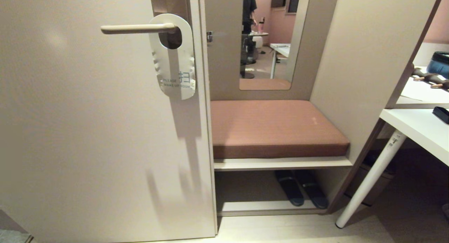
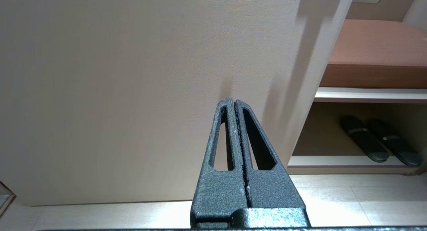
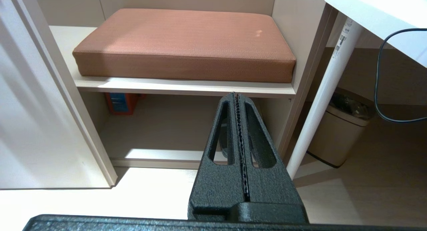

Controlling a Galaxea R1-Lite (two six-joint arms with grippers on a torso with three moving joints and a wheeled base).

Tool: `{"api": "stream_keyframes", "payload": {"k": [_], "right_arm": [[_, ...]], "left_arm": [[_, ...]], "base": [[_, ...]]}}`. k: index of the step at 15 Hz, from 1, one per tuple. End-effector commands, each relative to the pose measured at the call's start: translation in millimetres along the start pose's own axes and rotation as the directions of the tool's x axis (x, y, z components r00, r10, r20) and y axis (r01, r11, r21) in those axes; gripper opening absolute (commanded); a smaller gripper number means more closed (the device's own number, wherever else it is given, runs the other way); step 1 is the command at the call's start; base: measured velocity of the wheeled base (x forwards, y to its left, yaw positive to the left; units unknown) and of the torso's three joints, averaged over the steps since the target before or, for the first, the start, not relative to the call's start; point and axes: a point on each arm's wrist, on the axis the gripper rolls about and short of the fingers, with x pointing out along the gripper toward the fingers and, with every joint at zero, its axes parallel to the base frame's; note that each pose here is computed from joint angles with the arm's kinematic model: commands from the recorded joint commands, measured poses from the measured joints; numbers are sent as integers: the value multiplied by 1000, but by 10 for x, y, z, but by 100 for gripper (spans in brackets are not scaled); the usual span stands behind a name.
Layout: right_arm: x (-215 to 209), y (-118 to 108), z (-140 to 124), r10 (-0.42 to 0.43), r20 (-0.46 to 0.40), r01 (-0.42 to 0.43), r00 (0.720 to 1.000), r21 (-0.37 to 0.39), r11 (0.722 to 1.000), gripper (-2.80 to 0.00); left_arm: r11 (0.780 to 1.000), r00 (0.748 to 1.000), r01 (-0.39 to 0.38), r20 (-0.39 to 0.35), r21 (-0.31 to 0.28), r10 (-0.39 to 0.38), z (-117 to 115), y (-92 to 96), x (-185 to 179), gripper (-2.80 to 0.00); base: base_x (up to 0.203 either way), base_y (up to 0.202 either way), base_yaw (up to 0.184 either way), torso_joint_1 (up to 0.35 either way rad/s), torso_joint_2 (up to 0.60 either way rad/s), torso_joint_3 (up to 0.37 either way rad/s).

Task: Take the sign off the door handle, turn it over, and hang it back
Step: Take down the sign

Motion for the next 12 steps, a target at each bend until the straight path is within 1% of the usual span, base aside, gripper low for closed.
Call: {"api": "stream_keyframes", "payload": {"k": [1, 7, 9, 12], "right_arm": [[0, 0, 0, 1, 0, -1, 1000, 0, 1000, -280], [0, 0, 0, 1, 0, -1, 1000, 0, 1000, -280], [0, 0, 0, 1, 0, -1, 1000, 0, 1000, -280], [0, 0, 0, 1, 0, -1, 1000, 0, 1000, -280]], "left_arm": [[1000, 1000, 0, 0, -1, 0, 0, 0, 0, -280], [1000, 1000, 0, 0, -1, 0, 0, 0, 0, -280], [1000, 1000, 0, 0, -2, 0, 0, 0, 0, -280], [1000, 1000, 0, 0, -2, 0, 0, 0, 0, -280]], "base": [[0, 0, 0, 0, 0, 0], [0, 0, 0, 0, 0, 0], [-1, 127, -5, -2, 4, -4], [0, 197, -4, 4, 1, 2]]}}
